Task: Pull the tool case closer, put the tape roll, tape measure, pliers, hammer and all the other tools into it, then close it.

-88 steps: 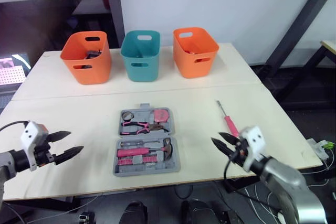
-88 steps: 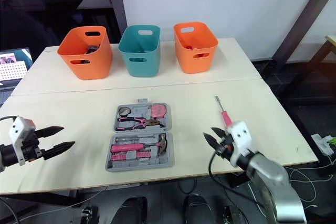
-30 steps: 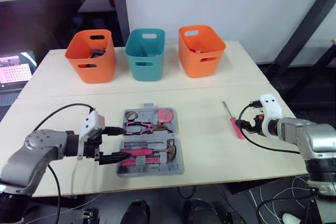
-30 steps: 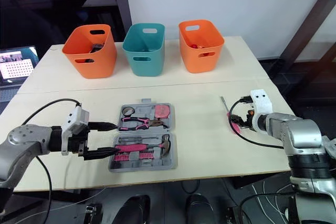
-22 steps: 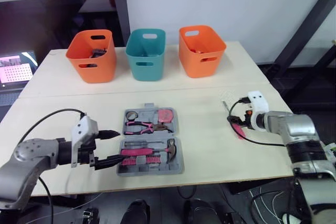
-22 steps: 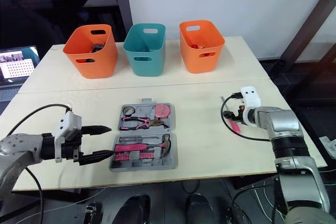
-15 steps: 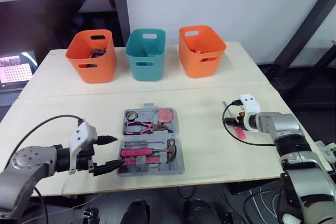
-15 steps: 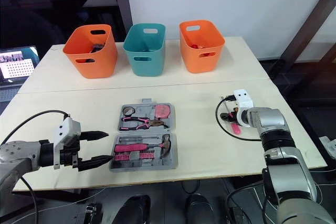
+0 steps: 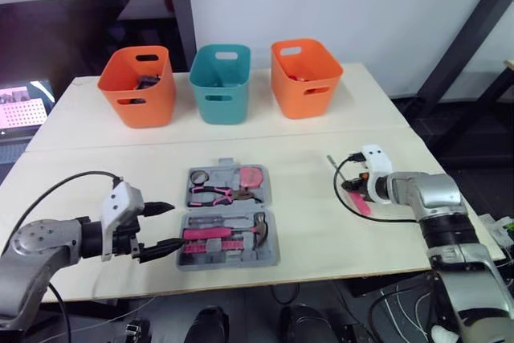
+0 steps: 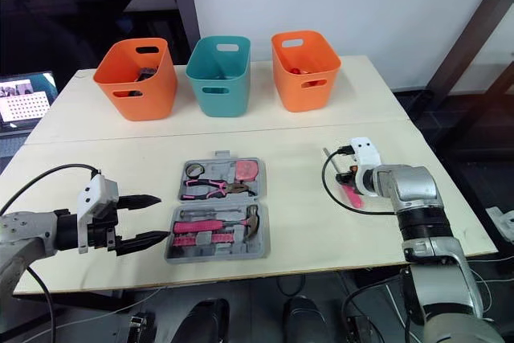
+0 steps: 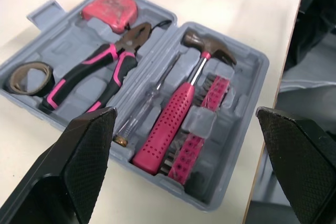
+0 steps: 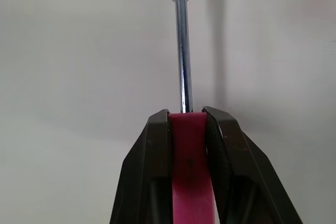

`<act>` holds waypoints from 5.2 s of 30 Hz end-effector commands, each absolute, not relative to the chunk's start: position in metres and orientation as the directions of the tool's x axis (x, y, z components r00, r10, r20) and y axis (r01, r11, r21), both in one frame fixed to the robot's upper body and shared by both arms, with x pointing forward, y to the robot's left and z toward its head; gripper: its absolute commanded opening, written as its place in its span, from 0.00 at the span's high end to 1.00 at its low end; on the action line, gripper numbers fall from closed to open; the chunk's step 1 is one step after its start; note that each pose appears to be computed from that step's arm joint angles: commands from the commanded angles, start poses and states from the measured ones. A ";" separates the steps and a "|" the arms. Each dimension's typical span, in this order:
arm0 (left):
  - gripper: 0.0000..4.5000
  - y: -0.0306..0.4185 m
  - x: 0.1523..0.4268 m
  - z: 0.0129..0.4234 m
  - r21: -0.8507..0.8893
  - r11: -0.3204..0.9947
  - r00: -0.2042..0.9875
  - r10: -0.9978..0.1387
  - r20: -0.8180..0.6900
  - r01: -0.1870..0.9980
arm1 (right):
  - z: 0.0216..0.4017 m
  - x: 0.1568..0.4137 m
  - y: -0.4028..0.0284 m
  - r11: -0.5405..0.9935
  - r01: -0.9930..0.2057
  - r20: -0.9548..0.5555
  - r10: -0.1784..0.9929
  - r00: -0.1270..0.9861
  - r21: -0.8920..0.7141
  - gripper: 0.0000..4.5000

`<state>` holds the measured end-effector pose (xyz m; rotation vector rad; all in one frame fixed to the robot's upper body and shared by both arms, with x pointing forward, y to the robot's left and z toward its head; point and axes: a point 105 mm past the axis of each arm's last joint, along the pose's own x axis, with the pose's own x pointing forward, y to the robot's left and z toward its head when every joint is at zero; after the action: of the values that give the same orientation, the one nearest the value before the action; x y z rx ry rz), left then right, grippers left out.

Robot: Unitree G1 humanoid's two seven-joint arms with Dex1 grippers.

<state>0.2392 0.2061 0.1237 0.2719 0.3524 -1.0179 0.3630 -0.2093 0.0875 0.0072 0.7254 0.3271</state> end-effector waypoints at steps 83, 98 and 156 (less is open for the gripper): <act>0.00 0.206 0.243 0.109 0.107 0.483 0.479 -0.768 -0.425 0.869 | 0.067 0.368 -0.103 -0.624 -0.763 -0.982 0.175 0.070 -0.165 0.92; 0.00 0.195 0.244 0.108 0.083 0.386 0.385 -0.830 -0.403 0.919 | 0.106 0.301 -0.191 0.088 -0.990 -0.944 0.302 0.132 -0.110 0.92; 0.00 0.205 0.265 0.139 0.126 0.414 0.432 -0.850 -0.300 0.902 | 0.072 0.366 -0.174 0.709 -0.681 -0.554 0.497 0.668 -0.186 0.01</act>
<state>0.2640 0.2036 0.1309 0.2406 0.2260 -1.1096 0.3566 -0.1745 0.0612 -0.3758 0.5483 0.7005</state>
